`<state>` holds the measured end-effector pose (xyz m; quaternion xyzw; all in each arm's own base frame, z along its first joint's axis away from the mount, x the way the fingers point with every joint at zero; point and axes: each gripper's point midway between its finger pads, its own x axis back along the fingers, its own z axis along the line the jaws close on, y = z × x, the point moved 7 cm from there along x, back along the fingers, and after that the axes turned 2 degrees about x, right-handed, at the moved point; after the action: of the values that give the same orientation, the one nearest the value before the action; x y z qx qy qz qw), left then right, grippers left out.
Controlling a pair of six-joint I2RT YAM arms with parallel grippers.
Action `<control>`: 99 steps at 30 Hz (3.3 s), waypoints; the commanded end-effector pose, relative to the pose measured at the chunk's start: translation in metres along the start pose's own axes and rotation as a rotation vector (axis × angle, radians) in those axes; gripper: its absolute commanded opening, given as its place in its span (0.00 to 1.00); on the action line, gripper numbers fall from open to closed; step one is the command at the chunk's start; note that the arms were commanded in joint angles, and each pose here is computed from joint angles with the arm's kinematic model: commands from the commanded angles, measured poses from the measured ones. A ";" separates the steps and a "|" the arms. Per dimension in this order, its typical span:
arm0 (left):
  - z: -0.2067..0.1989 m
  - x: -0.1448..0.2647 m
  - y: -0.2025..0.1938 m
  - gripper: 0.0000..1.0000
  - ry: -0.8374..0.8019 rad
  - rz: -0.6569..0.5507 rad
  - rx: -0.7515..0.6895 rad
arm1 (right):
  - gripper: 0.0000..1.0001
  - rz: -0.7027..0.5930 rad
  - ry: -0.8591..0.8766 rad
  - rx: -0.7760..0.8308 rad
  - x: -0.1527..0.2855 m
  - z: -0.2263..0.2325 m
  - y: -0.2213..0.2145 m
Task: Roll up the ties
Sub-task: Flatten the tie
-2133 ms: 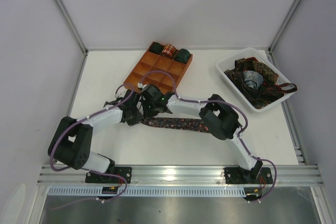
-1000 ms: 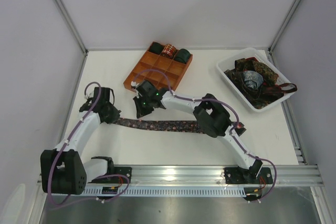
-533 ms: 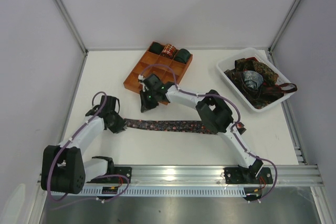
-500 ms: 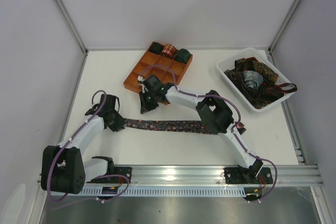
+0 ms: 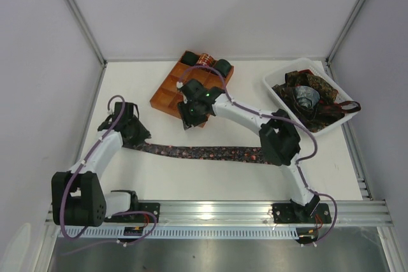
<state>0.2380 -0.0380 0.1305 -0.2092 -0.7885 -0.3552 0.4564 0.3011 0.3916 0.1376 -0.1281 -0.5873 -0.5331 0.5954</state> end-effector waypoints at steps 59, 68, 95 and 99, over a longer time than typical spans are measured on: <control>0.008 0.010 0.058 0.69 -0.333 0.207 -0.036 | 0.12 0.141 -0.217 -0.686 0.143 -0.179 -0.192; 0.010 -0.026 0.048 0.62 -0.438 0.344 -0.093 | 0.45 -0.030 0.232 -0.384 0.118 -0.097 -0.089; 0.020 -0.073 0.043 0.55 -0.373 0.417 -0.186 | 0.00 -0.047 0.399 -0.555 -0.010 0.029 -0.004; 0.020 -0.074 0.034 0.51 -0.365 0.441 -0.196 | 0.00 -0.032 0.389 -0.547 -0.020 0.032 -0.008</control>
<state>0.2821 -0.0002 0.0793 -0.4685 -0.7688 -0.2436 0.3607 0.2724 0.4122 0.1234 -0.1814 -0.2978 -0.6817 0.6432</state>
